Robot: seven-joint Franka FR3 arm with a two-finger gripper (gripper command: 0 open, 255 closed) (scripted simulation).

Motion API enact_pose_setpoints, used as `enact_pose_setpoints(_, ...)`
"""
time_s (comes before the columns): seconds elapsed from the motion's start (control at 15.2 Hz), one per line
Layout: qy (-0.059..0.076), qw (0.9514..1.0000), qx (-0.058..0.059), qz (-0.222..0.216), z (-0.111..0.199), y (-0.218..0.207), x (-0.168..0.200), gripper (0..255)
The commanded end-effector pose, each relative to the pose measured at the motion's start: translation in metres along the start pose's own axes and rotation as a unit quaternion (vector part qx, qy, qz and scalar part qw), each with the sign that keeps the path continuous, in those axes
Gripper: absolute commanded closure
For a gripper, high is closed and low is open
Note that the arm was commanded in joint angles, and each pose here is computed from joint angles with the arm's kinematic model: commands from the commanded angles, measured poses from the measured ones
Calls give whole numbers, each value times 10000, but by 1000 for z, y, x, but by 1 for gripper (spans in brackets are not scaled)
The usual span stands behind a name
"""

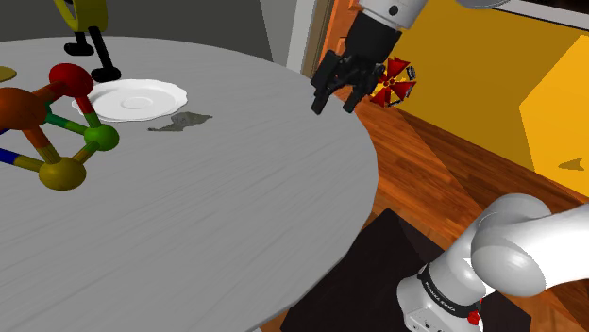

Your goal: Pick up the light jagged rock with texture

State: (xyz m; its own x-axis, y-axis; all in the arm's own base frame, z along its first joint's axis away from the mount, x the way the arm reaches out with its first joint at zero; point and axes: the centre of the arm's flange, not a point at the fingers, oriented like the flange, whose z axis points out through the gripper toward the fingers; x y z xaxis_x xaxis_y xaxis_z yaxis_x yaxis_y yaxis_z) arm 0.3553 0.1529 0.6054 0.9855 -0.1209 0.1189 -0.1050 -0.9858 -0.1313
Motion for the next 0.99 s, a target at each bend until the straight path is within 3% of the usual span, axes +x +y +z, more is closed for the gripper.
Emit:
enact_pose_setpoints(0.0,-31,9999,28,144,7,-21,6,0)
enact_pose_setpoints(0.92,-223,9939,188,1061,60,-180,77,0)
